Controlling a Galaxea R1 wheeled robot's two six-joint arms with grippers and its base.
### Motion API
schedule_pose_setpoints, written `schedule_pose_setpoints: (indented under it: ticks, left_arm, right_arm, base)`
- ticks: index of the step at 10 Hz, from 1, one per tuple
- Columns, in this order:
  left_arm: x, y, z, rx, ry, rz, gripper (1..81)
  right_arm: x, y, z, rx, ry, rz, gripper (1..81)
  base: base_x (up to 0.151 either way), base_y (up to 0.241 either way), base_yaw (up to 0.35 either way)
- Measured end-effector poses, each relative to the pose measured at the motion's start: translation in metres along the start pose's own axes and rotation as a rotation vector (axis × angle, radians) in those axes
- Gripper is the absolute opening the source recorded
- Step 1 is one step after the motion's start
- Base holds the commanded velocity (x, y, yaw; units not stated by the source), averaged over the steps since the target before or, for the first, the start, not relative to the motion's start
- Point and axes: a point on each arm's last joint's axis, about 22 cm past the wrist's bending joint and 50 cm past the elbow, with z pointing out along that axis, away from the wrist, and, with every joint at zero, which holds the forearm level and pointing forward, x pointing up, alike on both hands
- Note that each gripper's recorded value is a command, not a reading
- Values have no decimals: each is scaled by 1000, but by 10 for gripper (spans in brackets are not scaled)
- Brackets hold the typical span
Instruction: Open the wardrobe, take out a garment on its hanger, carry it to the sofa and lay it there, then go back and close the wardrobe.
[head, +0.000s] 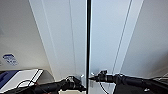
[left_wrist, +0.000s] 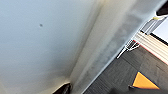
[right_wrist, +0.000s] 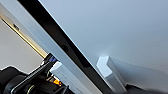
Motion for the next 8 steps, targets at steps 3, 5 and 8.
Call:
schedule_pose_setpoints:
  ticks: [3, 5, 8]
  left_arm:
    - [-55, 24, -42, -57, -12, 7, 811]
    - [-95, 34, -78, -73, -18, -20, 811]
    - [-142, 37, -125, -55, -21, -53, 811]
  right_arm:
    - [-35, -16, -40, 45, -29, 32, 811]
    - [-56, -23, -68, 58, -43, 50, 811]
    - [-87, -25, -119, 48, -45, 82, 811]
  base:
    - [0, 0, 0]
    - [0, 0, 0]
    - [0, 0, 0]
